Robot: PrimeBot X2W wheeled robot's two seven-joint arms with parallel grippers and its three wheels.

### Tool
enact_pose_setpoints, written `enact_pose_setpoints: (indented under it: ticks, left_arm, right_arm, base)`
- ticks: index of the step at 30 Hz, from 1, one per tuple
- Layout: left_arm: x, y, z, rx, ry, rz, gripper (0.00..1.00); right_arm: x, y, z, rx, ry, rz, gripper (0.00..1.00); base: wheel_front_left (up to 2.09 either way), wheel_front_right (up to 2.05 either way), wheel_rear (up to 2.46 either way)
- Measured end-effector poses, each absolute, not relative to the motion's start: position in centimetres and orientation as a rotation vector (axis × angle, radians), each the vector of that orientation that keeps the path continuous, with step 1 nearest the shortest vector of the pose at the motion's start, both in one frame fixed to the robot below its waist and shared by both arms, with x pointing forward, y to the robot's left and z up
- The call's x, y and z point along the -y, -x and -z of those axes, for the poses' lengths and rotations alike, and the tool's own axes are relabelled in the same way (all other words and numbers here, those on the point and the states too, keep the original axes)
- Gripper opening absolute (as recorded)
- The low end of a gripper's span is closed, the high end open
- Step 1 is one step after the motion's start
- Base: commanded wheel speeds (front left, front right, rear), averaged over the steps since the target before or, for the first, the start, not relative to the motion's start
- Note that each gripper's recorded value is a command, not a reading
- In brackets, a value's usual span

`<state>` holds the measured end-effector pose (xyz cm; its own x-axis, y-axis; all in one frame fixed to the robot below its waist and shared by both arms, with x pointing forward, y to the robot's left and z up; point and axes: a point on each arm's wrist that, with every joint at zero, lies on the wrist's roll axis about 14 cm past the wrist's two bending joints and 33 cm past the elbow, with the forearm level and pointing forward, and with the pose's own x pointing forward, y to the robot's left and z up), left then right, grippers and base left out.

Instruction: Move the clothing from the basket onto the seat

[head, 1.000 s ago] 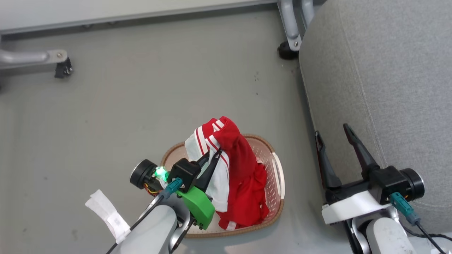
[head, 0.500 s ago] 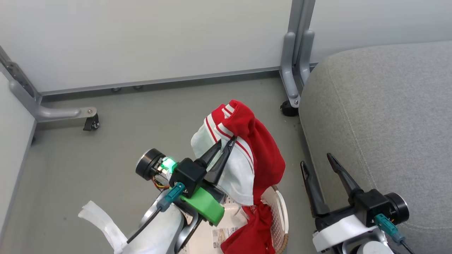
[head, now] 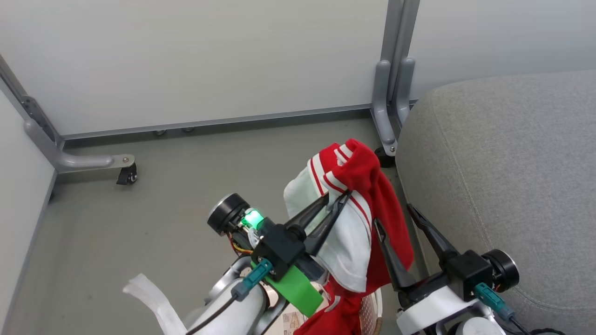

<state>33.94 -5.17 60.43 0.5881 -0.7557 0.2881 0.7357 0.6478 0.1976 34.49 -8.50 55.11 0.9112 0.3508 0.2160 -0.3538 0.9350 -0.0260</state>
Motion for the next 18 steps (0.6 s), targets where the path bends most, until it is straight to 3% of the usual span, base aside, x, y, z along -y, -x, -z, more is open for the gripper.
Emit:
enact_pose_setpoints:
  ticks: [14,15,17,18]
  left_arm:
    - [8.0,-30.0,-61.3,0.406,-0.054,1.038,0.0]
    - [8.1,-30.0,-61.4,0.404,-0.052,1.044,0.0]
    - [8.1,-30.0,-61.5,0.398,-0.044,1.052,0.0]
    - [8.0,-30.0,-61.3,0.388,-0.048,1.054,0.0]
  right_arm:
    - [8.1,-35.1,-53.0,0.152,0.01,-0.39,1.0]
    - [7.9,-35.0,-52.5,0.139,0.011,-0.397,0.93]
    - [7.5,-34.8,-52.1,0.127,0.012,-0.414,0.0]
    - [7.3,-34.8,-52.0,0.122,0.01,-0.422,0.0]
  base:
    - [0.0,0.0,0.0]
    - [0.0,0.0,0.0]
    - [0.0,0.0,0.0]
    - [0.0,0.0,0.0]
